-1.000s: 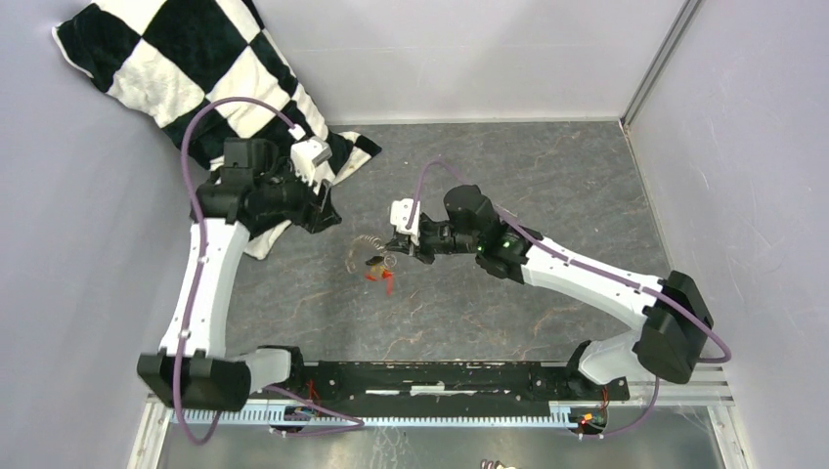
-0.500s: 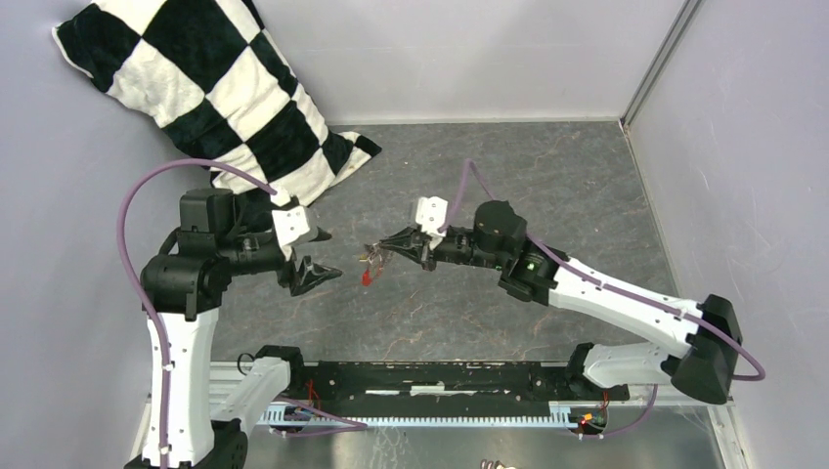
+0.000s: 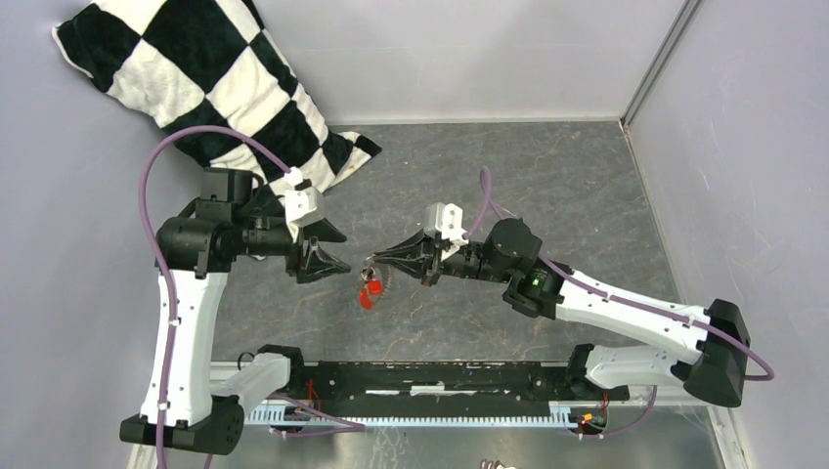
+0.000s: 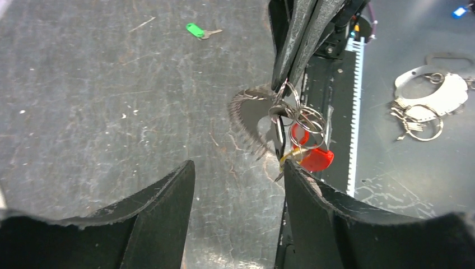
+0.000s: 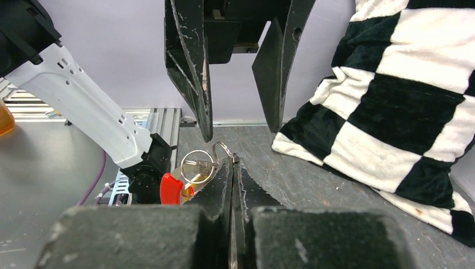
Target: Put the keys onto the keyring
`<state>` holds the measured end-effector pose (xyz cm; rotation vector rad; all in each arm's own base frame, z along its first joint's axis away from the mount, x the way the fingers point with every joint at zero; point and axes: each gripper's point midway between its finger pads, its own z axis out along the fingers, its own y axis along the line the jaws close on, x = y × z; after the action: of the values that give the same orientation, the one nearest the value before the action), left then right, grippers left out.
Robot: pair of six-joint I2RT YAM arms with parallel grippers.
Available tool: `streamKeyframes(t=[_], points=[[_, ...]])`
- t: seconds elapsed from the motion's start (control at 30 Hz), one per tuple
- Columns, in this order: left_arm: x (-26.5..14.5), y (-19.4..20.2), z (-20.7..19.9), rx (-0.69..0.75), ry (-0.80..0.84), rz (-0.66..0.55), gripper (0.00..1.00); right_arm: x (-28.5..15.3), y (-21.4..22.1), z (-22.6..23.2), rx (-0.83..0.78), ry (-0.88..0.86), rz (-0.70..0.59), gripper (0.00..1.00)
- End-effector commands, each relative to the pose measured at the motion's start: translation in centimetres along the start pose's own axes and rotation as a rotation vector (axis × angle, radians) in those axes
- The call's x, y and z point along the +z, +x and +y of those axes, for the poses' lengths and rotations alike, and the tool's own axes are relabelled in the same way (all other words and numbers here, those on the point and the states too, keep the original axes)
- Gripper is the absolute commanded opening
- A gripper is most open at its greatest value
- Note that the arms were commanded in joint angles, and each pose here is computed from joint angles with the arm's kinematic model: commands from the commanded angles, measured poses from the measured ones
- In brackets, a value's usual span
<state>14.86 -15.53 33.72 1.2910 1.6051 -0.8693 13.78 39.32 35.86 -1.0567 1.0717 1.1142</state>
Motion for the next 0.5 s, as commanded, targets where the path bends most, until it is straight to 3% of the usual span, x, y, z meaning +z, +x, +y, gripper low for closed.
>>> streamKeyframes(t=[0.0,0.47], points=[[0.0,-0.8,-2.2,0.015,0.087,-0.019,0.66,0.7,-2.7,-0.1,-0.034,0.019,-0.078,0.0],[0.5,-1.4,-3.5,0.05,0.144,-0.003,0.48,2.6,-2.4,0.4,-0.09,0.067,0.006,0.01]])
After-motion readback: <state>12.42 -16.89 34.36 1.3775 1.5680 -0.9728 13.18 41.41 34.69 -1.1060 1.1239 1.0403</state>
